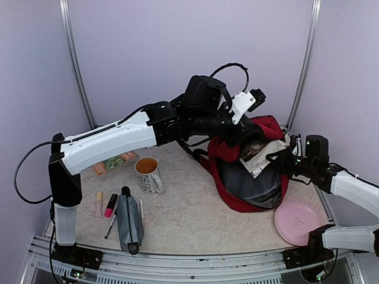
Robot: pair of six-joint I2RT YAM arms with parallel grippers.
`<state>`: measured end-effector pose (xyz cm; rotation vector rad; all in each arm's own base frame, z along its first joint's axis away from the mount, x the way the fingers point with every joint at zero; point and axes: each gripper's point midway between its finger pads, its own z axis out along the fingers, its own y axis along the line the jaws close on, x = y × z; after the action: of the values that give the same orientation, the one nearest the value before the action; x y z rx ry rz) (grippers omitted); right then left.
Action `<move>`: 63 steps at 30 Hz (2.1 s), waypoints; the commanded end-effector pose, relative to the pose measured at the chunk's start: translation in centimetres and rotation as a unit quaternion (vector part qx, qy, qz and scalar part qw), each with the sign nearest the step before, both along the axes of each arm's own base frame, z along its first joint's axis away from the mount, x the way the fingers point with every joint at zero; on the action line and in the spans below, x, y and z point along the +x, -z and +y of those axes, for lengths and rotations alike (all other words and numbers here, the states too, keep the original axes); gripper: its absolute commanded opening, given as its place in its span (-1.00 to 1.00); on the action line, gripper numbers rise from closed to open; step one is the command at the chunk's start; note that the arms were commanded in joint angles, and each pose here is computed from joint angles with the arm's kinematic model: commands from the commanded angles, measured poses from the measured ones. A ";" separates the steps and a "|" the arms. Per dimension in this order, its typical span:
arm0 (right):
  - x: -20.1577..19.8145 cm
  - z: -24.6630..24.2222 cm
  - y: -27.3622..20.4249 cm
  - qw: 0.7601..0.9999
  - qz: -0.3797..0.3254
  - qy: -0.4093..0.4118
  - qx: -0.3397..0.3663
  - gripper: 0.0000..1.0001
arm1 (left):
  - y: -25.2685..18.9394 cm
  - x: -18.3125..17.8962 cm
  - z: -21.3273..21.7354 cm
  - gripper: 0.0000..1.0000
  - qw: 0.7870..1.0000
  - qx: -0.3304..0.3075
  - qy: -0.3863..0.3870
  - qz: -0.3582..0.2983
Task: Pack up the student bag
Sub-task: Place the book in the largest pocket of the bag, then pass from the left arm to the right
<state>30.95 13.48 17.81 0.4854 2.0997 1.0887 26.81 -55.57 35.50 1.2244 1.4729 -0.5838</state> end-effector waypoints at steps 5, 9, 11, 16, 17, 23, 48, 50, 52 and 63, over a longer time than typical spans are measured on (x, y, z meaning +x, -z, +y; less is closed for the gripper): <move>4.6 0.1 -4.8 0.994 -0.097 0.031 0.046 -1.00 | -5.0 -4.4 -3.1 -1.00 0.990 -0.098 0.102 0.011; 4.3 -0.5 -1.3 0.992 -0.077 0.073 0.065 -1.00 | -6.4 -5.7 -4.1 -1.00 0.983 -0.118 0.142 0.022; 5.0 -0.8 0.0 0.993 -0.067 0.082 0.051 -0.95 | -6.9 -6.1 -3.9 -1.00 0.981 -0.121 0.152 0.020; 5.6 0.7 2.8 0.999 -0.018 0.025 -0.017 -0.12 | -5.0 -1.4 -1.9 -1.00 0.990 -0.104 0.090 0.029; 5.3 0.4 3.2 0.999 -0.011 0.022 -0.041 0.02 | -4.3 -0.1 -1.4 -1.00 0.991 -0.101 0.076 0.037; 1.1 0.3 -0.4 0.991 -0.044 -0.032 -0.121 0.80 | -0.3 4.5 0.1 -1.00 0.993 -0.083 0.030 0.074; 1.4 7.2 -13.2 0.839 -0.367 -0.214 -0.340 1.00 | -0.8 2.6 1.0 -1.00 0.995 -0.061 0.061 0.042; 1.8 8.4 -12.4 0.831 -0.369 -0.247 -0.334 0.92 | -0.8 2.4 1.2 -1.00 0.995 -0.061 0.066 0.040; 2.9 8.9 -11.1 0.839 -0.343 -0.257 -0.336 0.28 | -0.8 2.4 1.4 -1.00 0.995 -0.057 0.068 0.040; 5.9 5.0 -8.9 0.878 -0.259 -0.161 -0.368 -1.00 | -4.8 6.3 11.9 0.98 0.991 -0.087 -0.037 0.089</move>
<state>35.80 20.04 26.18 -0.5944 1.9291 0.4662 31.16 -50.53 33.87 1.2034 1.5906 -0.8137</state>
